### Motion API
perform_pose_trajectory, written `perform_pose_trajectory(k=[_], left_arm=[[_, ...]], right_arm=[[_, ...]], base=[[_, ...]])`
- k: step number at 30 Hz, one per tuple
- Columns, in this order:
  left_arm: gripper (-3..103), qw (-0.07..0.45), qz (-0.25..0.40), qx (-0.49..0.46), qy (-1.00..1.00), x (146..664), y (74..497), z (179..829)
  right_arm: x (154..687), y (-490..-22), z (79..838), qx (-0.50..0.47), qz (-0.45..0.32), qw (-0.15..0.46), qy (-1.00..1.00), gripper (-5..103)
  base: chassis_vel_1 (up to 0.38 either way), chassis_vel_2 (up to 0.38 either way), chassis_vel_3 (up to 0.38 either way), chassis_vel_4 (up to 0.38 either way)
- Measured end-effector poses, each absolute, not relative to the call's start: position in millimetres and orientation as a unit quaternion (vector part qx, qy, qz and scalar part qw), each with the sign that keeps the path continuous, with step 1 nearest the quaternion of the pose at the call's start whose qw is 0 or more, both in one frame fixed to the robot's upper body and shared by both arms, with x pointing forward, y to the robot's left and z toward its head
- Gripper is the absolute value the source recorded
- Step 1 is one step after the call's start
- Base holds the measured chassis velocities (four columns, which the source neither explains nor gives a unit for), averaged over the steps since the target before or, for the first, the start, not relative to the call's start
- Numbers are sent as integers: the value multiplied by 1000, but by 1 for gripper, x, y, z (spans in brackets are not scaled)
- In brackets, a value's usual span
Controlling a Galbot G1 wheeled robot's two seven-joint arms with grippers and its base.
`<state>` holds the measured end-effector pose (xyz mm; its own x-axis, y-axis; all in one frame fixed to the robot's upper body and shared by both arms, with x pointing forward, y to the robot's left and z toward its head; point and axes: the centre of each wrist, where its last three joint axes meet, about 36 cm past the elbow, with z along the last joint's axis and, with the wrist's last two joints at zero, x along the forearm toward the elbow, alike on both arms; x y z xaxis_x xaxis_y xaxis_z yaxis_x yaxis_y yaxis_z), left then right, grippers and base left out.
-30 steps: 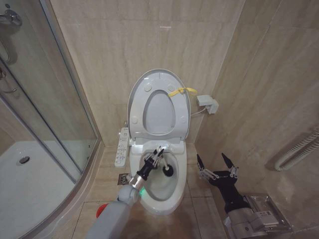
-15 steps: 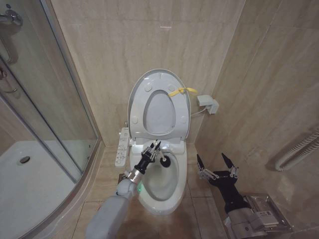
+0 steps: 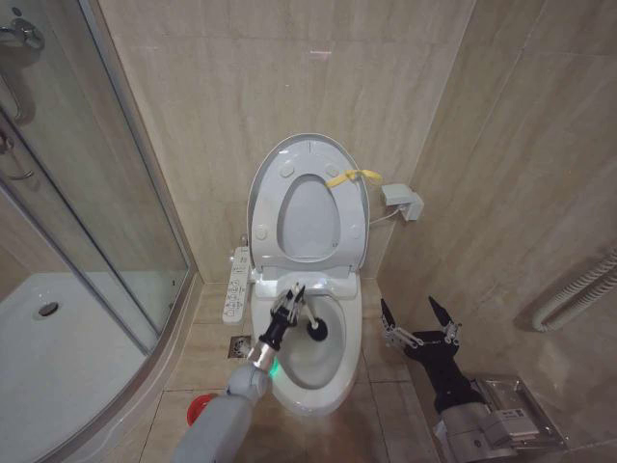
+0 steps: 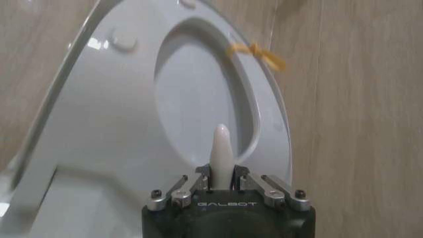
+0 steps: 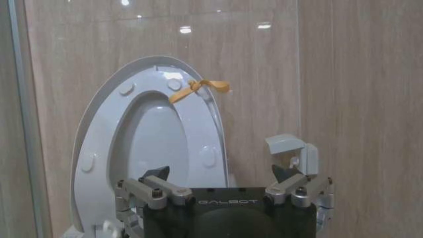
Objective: Open the toilet lid, clean the toilet bowl with a toilet brush, close the toilet lid, and flush.
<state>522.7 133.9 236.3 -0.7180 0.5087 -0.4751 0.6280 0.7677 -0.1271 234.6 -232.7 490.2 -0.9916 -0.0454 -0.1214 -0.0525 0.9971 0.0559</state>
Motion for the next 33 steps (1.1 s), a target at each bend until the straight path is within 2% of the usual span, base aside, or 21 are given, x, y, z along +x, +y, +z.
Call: perform_pose_trajectory(k=[6, 12, 18, 26, 33], left_arm=[[21, 209, -160, 306, 915, 525, 121, 241], [21, 181, -163, 300, 922, 505, 126, 214], [21, 194, -157, 299, 921, 516, 129, 224], [21, 205, -183, 292, 916, 528, 92, 240], [21, 185, -169, 293, 923, 509, 103, 215]], right_arm=[[235, -233, 490, -25, 30, 60, 997, 100], [235, -233, 490, -25, 30, 60, 997, 100], [235, -233, 490, -25, 30, 60, 997, 100], [235, -233, 490, -25, 30, 60, 997, 100], [235, -233, 490, -25, 30, 60, 997, 100]], base=[[0, 0, 0, 0], [0, 0, 0, 0], [0, 0, 0, 0], [0, 0, 0, 0], [0, 0, 0, 0]])
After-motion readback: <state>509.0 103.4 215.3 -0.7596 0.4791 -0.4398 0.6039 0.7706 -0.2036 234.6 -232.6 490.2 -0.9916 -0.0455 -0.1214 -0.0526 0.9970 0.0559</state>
